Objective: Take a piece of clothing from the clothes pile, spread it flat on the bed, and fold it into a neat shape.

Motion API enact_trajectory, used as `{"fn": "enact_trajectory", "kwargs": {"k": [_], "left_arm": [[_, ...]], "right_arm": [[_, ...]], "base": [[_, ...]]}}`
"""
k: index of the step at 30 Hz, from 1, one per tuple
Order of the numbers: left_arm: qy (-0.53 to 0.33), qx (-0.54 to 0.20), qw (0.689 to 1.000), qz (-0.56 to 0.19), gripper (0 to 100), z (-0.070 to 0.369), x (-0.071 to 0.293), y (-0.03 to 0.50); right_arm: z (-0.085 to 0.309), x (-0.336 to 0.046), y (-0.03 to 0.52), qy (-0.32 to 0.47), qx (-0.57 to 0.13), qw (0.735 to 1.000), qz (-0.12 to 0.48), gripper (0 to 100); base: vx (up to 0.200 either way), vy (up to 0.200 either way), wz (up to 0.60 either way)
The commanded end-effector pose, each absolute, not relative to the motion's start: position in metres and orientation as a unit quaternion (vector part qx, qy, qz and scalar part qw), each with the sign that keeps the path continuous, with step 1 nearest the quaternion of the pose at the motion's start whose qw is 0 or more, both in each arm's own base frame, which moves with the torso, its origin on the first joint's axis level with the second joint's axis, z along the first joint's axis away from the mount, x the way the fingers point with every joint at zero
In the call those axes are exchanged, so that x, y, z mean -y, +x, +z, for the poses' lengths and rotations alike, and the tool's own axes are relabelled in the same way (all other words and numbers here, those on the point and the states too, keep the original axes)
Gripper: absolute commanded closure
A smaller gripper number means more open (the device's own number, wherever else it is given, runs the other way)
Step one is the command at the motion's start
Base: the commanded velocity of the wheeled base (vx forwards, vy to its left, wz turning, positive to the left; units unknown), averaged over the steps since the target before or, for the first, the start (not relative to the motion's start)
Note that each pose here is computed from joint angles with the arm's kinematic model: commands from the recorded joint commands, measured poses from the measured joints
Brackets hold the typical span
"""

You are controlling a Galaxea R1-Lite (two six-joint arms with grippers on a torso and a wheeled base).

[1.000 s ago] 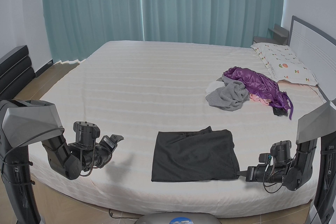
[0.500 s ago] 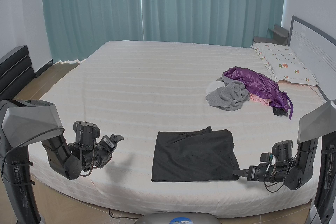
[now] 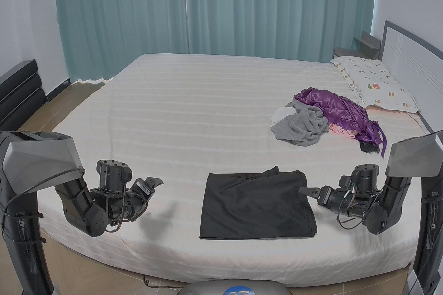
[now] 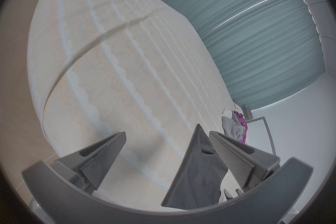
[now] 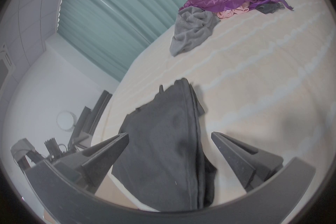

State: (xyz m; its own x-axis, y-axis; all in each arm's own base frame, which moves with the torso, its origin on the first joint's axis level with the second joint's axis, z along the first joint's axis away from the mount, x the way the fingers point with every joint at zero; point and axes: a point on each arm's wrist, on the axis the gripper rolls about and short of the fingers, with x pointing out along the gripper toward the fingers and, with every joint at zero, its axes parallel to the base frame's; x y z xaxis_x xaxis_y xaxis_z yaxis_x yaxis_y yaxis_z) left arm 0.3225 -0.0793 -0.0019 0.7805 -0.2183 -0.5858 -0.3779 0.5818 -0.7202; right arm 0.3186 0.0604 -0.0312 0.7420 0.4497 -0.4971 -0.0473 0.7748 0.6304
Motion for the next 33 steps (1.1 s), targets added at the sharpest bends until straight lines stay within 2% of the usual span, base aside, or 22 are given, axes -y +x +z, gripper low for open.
{"fn": "enact_trajectory", "kwargs": {"k": [1, 11, 17, 18, 33], "left_arm": [[-0.455, -0.328, 0.827, 0.049, 0, -0.002, 0.079, 0.322], [-0.455, -0.327, 0.827, 0.049, 0, -0.002, 0.079, 0.323], [-0.455, -0.327, 0.827, 0.049, 0, -0.002, 0.079, 0.323], [-0.455, -0.327, 0.827, 0.049, 0, -0.002, 0.079, 0.323], [-0.454, -0.327, 0.827, 0.049, 0, -0.002, 0.080, 0.322]], "right_arm": [[-0.046, -0.072, 0.347, 0.329, -0.322, 0.877, 0.138, 0], [-0.063, -0.079, 0.395, 0.334, -0.290, 0.890, 0.115, 0], [-0.061, -0.080, 0.407, 0.354, -0.289, 0.883, 0.108, 0], [-0.059, -0.080, 0.409, 0.357, -0.286, 0.883, 0.108, 100], [-0.055, -0.062, 0.413, 0.383, -0.275, 0.878, 0.082, 100]], "base": [[0.000, 0.000, 0.00], [0.000, 0.000, 0.00], [0.000, 0.000, 0.00], [0.000, 0.000, 0.00], [0.000, 0.000, 0.00]]}}
